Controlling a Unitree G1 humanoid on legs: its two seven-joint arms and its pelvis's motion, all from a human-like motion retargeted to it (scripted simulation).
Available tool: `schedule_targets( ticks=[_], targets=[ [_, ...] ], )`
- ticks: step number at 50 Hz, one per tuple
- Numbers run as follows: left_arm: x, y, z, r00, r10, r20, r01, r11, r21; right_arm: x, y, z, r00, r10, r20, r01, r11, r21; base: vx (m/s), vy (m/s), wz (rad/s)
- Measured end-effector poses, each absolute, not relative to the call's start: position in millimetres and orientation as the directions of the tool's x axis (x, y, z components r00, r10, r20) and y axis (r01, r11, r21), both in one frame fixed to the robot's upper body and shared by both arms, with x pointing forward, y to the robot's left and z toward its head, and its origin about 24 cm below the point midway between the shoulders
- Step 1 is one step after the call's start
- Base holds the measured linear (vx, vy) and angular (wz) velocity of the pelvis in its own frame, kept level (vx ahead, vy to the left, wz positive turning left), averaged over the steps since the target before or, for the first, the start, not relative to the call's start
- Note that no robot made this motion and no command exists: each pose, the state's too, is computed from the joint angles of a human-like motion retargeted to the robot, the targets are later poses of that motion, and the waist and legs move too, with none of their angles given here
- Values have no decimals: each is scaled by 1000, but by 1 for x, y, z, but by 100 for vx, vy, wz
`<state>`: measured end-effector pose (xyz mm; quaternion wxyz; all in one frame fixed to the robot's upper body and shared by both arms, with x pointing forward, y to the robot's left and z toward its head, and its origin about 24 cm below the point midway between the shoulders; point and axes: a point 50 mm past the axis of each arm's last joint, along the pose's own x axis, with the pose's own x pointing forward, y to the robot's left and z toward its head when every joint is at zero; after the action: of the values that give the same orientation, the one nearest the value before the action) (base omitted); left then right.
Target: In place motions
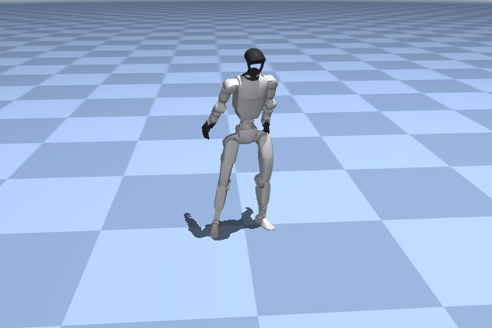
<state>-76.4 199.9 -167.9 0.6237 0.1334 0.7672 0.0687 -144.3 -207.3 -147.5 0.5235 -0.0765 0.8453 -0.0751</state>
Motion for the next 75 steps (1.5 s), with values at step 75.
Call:
schedule_targets(
  ticks=[75],
  targets=[
    [149,235,-146,487,286,-825,336,811,479,136,-220,-155,370,-161,-915,-199,948,-248,-4,-1,-1]
  ],
)
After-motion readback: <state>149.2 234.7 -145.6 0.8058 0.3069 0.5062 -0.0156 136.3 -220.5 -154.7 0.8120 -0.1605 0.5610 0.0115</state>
